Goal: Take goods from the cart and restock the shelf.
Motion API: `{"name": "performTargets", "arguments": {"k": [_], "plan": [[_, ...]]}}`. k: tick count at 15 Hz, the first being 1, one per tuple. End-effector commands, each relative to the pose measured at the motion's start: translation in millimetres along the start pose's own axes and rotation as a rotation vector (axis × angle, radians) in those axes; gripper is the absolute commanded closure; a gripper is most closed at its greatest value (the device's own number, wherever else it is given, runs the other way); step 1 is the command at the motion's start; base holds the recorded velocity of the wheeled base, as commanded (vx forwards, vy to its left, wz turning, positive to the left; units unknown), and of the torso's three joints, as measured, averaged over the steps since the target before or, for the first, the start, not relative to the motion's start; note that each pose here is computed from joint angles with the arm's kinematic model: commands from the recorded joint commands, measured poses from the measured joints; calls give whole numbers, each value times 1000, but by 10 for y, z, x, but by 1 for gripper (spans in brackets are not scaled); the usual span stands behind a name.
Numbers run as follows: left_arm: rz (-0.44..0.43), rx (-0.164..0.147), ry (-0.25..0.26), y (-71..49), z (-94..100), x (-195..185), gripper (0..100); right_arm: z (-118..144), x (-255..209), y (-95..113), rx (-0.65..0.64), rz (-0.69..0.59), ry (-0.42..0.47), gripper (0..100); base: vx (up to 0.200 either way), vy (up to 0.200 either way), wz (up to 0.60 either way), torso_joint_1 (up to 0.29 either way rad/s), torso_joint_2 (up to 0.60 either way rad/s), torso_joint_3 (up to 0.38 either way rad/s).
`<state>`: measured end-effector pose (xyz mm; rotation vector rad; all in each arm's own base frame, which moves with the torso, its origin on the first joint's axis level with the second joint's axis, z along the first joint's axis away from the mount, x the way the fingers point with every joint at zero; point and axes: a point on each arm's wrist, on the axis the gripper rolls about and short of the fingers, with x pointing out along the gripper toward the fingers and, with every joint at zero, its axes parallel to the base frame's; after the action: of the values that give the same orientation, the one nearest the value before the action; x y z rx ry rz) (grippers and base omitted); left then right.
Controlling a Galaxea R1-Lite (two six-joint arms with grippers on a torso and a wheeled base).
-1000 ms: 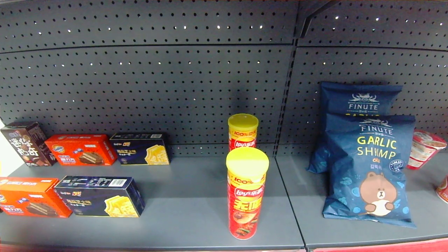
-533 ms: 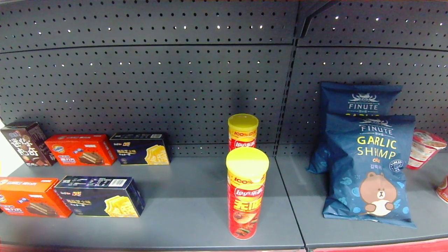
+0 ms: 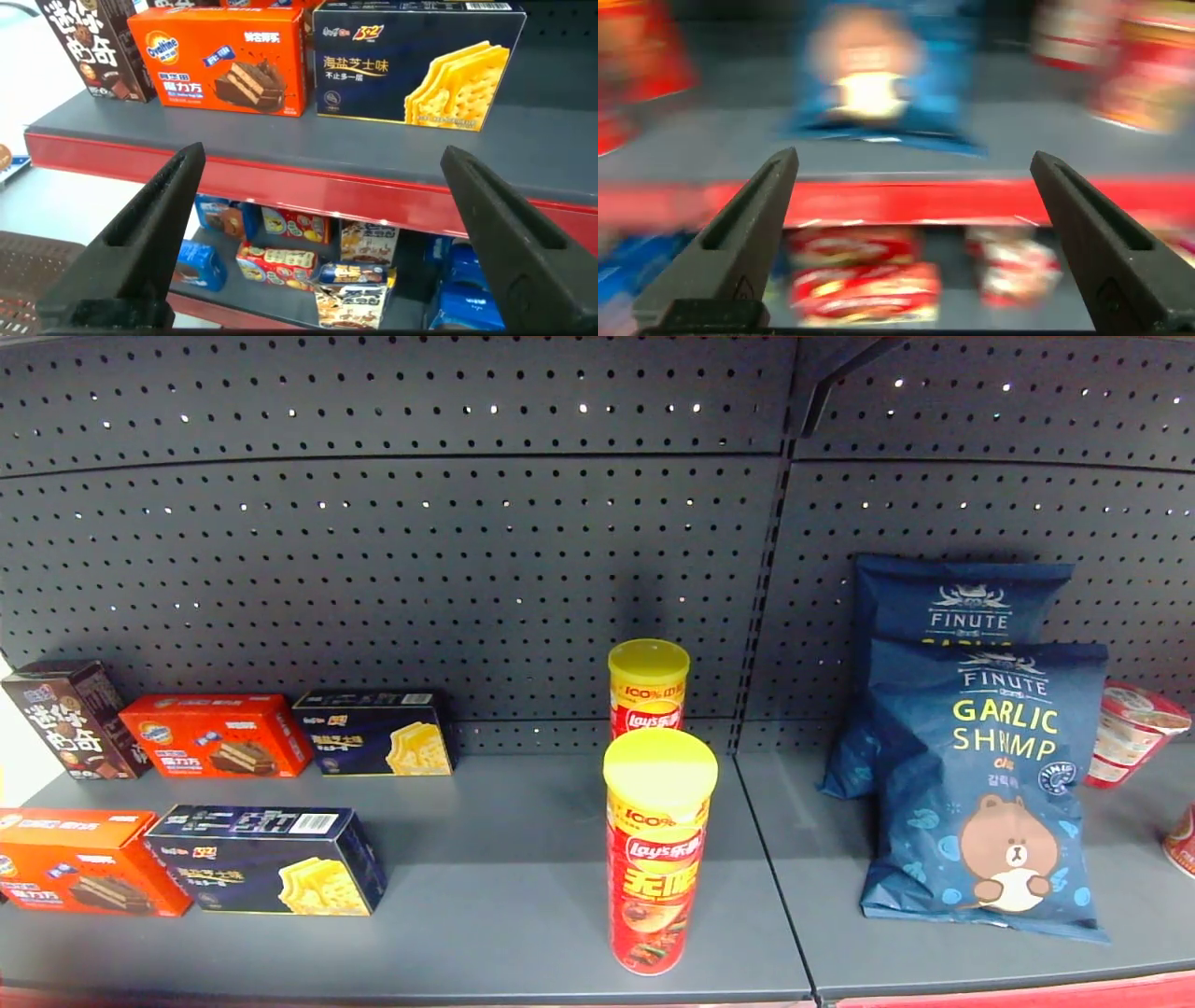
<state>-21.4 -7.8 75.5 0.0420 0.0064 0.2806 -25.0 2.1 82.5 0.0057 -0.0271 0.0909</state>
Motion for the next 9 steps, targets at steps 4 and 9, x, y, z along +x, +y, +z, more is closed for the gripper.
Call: {"name": "performTargets", "arguments": {"k": [4,9], "plan": [[0,-1,0,0,0,0,0,-2,-5,-55,-1,-247,1,0,0,0,0,0,0,0],[0,-4,0,0,0,0,0,-1,2,-14,-32,-60,-1,0,0,0,0,0,0,0]]}}
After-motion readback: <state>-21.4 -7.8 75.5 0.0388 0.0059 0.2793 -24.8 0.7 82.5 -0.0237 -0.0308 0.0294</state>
